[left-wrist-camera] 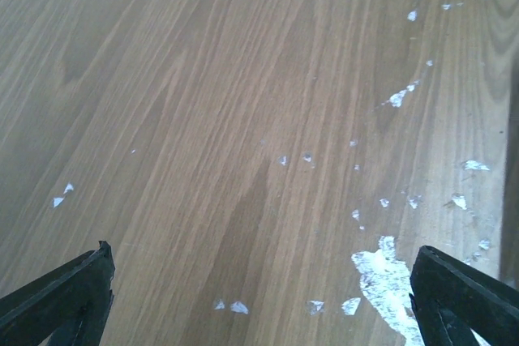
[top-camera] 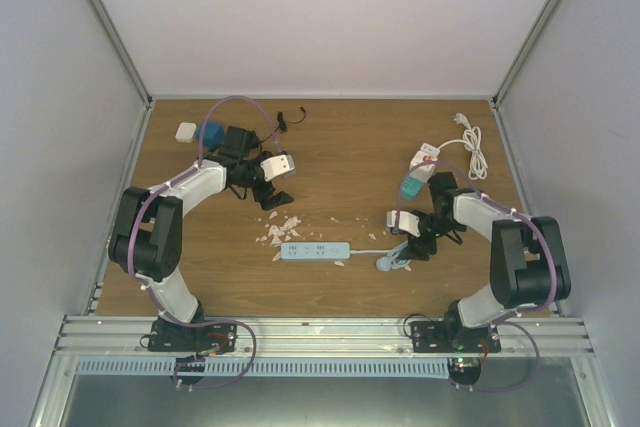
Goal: Pull the plug off the socket
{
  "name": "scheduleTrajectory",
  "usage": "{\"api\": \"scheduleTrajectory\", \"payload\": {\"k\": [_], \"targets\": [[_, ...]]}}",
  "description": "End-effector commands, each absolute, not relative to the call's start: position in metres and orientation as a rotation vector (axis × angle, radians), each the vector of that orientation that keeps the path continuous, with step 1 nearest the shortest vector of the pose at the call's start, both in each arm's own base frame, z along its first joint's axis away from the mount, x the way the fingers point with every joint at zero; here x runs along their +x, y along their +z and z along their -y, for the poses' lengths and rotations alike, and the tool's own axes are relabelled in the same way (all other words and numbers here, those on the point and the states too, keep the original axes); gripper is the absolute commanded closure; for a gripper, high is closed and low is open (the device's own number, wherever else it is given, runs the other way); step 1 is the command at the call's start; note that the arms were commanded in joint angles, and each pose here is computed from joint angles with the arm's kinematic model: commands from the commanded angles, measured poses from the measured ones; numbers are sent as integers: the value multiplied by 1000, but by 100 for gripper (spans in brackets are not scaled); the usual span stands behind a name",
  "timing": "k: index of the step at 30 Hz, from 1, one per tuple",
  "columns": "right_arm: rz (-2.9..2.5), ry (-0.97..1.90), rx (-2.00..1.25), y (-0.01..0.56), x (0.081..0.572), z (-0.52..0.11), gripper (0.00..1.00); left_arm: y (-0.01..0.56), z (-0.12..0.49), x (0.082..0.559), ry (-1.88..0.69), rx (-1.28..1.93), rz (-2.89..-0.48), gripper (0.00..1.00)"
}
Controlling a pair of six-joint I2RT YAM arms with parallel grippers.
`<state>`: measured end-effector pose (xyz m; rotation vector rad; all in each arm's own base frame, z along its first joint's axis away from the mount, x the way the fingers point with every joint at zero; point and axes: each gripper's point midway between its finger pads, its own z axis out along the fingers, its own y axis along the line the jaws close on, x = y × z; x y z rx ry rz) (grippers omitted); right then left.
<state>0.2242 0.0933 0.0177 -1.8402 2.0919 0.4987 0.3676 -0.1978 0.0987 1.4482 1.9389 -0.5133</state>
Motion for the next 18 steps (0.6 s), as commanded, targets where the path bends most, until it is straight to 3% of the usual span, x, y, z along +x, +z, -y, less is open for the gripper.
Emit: {"api": "scheduleTrajectory", "payload": {"k": [1, 11, 18], "targets": [[-2275, 379, -1973, -8, 189, -36, 28, 115, 213, 347, -628, 1494, -1822, 1], [-2396, 234, -1914, -15, 187, 35, 28, 100, 247, 292, -807, 1684, -1704, 8], [-2461, 151, -1842, -14, 192, 78, 27, 105, 257, 287, -878, 1679, -1668, 11]]}}
